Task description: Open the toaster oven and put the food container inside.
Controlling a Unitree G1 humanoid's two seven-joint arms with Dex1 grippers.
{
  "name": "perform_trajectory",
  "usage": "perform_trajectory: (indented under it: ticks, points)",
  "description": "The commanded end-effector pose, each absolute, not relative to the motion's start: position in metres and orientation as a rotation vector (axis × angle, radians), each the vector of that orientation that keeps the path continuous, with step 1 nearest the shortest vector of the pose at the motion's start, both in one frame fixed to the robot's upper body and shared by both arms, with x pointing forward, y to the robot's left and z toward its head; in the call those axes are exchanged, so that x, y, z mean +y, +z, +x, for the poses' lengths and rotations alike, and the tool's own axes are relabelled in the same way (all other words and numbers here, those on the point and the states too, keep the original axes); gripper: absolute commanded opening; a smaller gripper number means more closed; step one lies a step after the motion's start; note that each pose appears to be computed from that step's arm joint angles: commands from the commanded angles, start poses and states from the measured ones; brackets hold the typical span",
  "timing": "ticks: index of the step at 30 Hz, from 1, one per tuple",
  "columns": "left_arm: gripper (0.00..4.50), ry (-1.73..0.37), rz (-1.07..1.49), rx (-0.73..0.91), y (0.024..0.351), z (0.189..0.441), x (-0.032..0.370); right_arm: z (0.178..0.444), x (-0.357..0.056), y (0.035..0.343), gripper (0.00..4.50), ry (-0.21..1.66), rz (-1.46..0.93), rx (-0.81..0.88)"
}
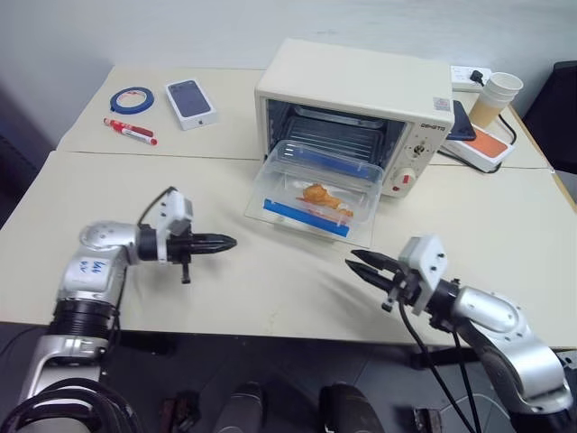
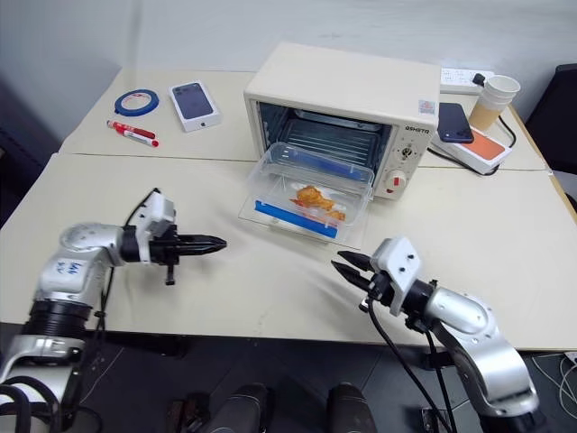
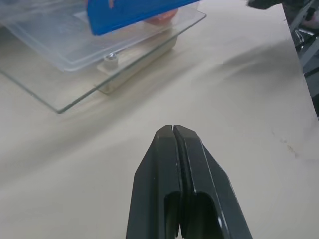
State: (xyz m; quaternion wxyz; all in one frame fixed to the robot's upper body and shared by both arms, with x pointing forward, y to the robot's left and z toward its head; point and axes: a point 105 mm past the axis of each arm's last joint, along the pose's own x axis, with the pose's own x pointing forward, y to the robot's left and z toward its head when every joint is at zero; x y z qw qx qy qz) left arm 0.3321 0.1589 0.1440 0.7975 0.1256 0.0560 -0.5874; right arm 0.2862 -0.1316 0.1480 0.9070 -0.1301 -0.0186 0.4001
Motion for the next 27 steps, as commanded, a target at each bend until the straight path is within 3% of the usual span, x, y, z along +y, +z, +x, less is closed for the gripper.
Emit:
perform_trajectory:
  ticks: [1,27]
  points:
    - [0.0,-1.23,0.333,0.031,0.159,0.341,0.149,0.298,-0.131,0.153,0.06,0.812,-0.283,-0.069]
    - [0.0,-1.012,0.25,-0.091,0.176,0.4,0.111,0.363,-0.108,0.18,0.06,0.813,-0.282,-0.132]
